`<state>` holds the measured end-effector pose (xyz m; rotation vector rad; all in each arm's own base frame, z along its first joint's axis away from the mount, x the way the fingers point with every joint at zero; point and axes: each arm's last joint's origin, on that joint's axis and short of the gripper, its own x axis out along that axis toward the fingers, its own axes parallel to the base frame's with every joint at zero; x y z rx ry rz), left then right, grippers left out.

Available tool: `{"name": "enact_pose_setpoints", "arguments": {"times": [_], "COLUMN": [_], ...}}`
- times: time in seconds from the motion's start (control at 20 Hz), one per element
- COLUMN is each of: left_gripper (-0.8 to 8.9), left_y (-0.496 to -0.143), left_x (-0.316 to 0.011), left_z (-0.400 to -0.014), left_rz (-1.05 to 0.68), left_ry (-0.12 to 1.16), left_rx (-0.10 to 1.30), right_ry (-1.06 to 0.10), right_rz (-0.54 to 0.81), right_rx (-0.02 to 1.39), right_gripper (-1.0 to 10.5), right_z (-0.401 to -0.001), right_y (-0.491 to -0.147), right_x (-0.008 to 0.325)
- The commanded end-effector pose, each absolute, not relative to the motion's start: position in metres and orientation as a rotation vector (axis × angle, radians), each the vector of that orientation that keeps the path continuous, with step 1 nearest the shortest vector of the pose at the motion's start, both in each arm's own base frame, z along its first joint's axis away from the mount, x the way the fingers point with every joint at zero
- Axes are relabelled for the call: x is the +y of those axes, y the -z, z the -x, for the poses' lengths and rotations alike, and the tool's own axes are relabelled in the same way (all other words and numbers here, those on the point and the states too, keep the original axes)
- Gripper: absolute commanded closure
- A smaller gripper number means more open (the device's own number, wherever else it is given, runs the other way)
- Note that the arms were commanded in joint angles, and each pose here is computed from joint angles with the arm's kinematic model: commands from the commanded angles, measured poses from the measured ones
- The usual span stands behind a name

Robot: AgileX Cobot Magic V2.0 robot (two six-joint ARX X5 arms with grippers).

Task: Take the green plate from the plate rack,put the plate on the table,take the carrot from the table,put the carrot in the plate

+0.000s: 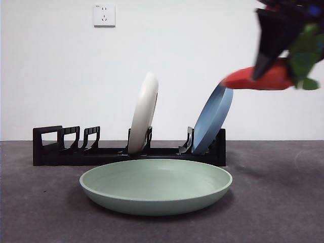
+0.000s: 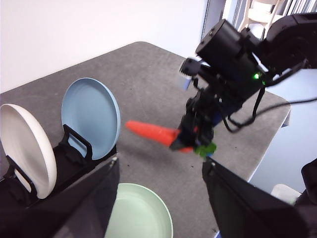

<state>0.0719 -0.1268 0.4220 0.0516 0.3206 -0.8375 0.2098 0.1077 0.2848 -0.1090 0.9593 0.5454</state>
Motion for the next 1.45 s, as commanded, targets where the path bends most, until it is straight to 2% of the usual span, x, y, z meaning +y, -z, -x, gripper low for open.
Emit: {"name": "enact_pose_setpoints", "arguments": {"times": [0.05, 0.2, 0.45, 0.7, 0.9, 1.0, 1.15, 1.25, 1.45], "left_gripper": [5.26, 5.26, 5.26, 5.27, 5.27, 5.27, 5.26, 5.27, 5.26], "left_y": [-0.421, -0.421, -0.421, -0.421, -0.421, -0.421, -0.421, -0.421, -0.421], "left_x": [-0.126, -0.126, -0.126, -0.126, -0.127, -0.127, -0.127, -0.127, -0.127], "left_z": [-0.072, -0.072, -0.072, -0.072, -0.072, -0.072, -0.072, -0.072, -0.072], "left_rz": [-0.050, -0.053, -0.053, -0.053, -0.054, -0.054, -0.054, -0.054, -0.054], "left_ry": [0.835, 0.834, 0.834, 0.833, 0.833, 0.833, 0.833, 0.833, 0.833], "left_rx": [0.328, 0.332, 0.332, 0.333, 0.333, 0.333, 0.333, 0.333, 0.333], "right_ry": [-0.625, -0.719, -0.745, -0.735, -0.727, -0.727, -0.730, -0.737, -0.753], "right_rz": [0.115, 0.163, 0.213, 0.234, 0.245, 0.245, 0.240, 0.231, 0.203], "right_rx": [0.951, 0.951, 1.049, 1.114, 1.149, 1.149, 1.130, 1.101, 1.006], "right_gripper": [9.6, 9.6, 9.6, 9.6, 9.5, 8.1, 4.7, 4.1, 4.1], "right_z": [-0.207, -0.209, -0.229, -0.243, -0.246, -0.246, -0.245, -0.244, -0.234], "right_y": [-0.279, -0.262, -0.209, -0.169, -0.156, -0.156, -0.161, -0.170, -0.206], "right_x": [0.135, 0.171, 0.208, 0.221, 0.223, 0.223, 0.223, 0.222, 0.213]}}
